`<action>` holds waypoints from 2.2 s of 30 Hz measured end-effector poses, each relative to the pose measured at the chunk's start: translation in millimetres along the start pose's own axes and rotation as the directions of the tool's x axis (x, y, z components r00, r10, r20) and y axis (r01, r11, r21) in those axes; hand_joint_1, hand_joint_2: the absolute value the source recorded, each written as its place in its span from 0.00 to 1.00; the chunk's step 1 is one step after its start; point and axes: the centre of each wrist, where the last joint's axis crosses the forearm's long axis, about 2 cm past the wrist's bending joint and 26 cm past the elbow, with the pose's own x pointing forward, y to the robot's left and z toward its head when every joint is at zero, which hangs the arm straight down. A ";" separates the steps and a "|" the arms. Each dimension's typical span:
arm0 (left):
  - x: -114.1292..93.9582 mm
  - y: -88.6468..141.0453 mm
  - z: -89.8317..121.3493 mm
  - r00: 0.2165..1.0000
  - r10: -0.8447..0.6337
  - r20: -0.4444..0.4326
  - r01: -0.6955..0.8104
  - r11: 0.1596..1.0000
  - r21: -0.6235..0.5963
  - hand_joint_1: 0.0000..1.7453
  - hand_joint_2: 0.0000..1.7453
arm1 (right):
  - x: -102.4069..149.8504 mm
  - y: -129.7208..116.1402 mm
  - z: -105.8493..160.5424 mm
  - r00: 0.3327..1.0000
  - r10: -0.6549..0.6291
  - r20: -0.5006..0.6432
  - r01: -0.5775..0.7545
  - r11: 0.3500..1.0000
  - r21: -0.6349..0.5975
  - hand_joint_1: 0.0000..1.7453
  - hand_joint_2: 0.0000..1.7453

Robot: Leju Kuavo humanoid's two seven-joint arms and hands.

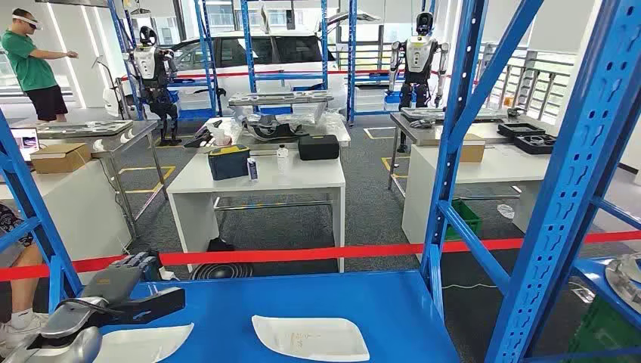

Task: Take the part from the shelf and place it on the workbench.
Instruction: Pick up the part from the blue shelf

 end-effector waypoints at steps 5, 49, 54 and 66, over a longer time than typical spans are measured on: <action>-1.0 1.0 0.1 0.999 0.040 -0.011 -0.040 0.999 0.008 0.00 0.00 | 1.1 0.7 -0.1 1.000 0.003 0.000 -0.003 1.000 0.002 0.00 0.00; -31.6 -27.7 13.3 0.851 0.492 0.184 -0.447 0.862 -0.238 0.00 1.00 | 5.5 3.2 -0.5 1.000 -0.001 -0.002 0.001 1.000 0.017 0.00 0.00; -53.9 -67.3 31.3 0.558 0.773 0.302 -0.687 0.634 -0.354 0.00 1.00 | -1.2 3.3 -1.0 1.000 -0.025 -0.010 0.025 1.000 0.019 0.00 0.00; -60.7 -163.2 80.4 0.123 0.933 0.338 -0.863 0.269 -0.428 0.00 1.00 | -5.9 -0.4 -0.1 0.998 -0.062 -0.010 0.062 0.998 0.014 0.00 0.00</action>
